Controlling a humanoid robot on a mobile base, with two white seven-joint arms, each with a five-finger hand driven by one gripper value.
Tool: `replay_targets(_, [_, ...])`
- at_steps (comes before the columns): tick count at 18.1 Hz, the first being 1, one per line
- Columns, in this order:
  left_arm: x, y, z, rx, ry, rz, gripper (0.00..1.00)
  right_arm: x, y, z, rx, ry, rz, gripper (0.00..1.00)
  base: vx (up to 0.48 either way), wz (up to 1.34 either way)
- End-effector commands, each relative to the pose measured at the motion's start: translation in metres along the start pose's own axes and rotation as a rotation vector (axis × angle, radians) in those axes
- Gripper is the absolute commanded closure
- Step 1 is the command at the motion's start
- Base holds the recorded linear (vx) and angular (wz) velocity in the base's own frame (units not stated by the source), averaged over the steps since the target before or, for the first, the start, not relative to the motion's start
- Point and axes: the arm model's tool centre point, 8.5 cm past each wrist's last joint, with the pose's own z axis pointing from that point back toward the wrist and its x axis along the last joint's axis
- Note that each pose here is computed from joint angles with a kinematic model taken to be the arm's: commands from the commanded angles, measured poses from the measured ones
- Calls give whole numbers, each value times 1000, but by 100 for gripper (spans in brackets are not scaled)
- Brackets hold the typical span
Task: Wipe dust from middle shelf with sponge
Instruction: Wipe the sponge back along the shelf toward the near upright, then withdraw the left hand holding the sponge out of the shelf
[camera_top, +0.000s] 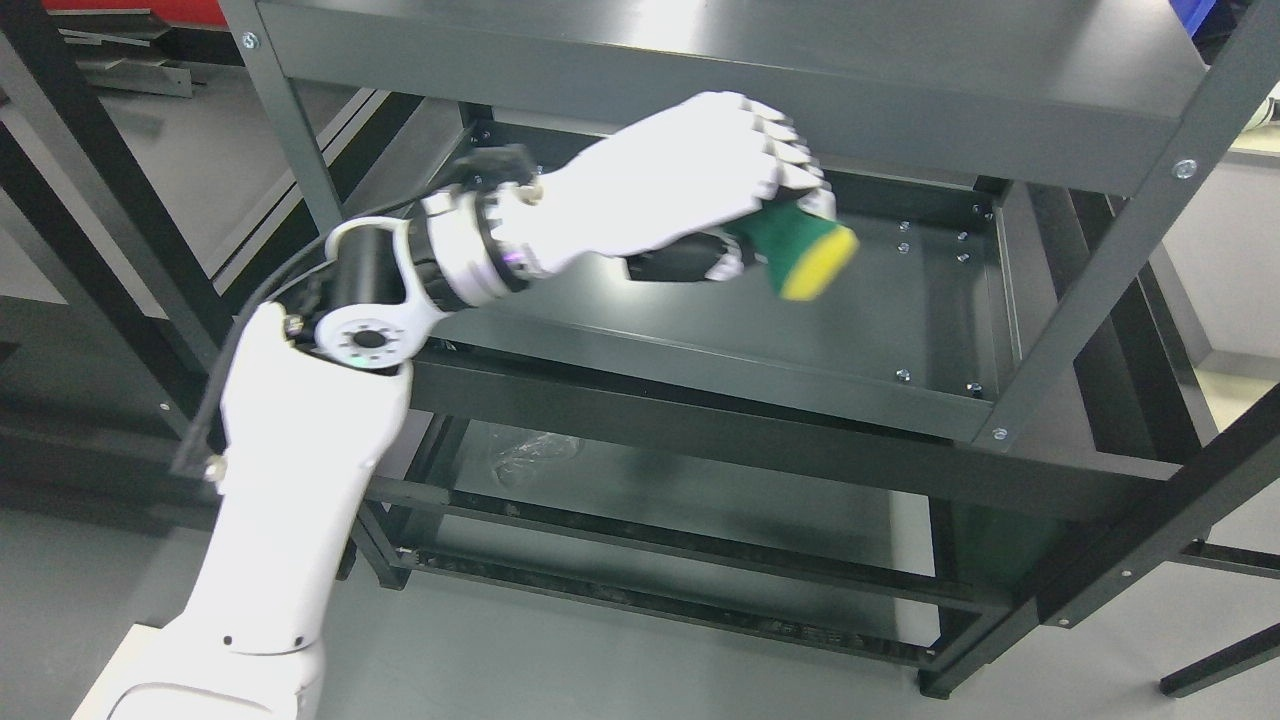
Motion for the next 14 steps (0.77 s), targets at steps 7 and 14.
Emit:
replay_targets(7, [-31, 124, 320, 358, 622, -144, 99, 10, -10, 0, -14, -22, -3, 0, 0, 0])
replay_targets(14, [-3, 36, 304, 355, 448, 182, 99, 10, -10, 0, -14, -22, -3, 0, 0, 0])
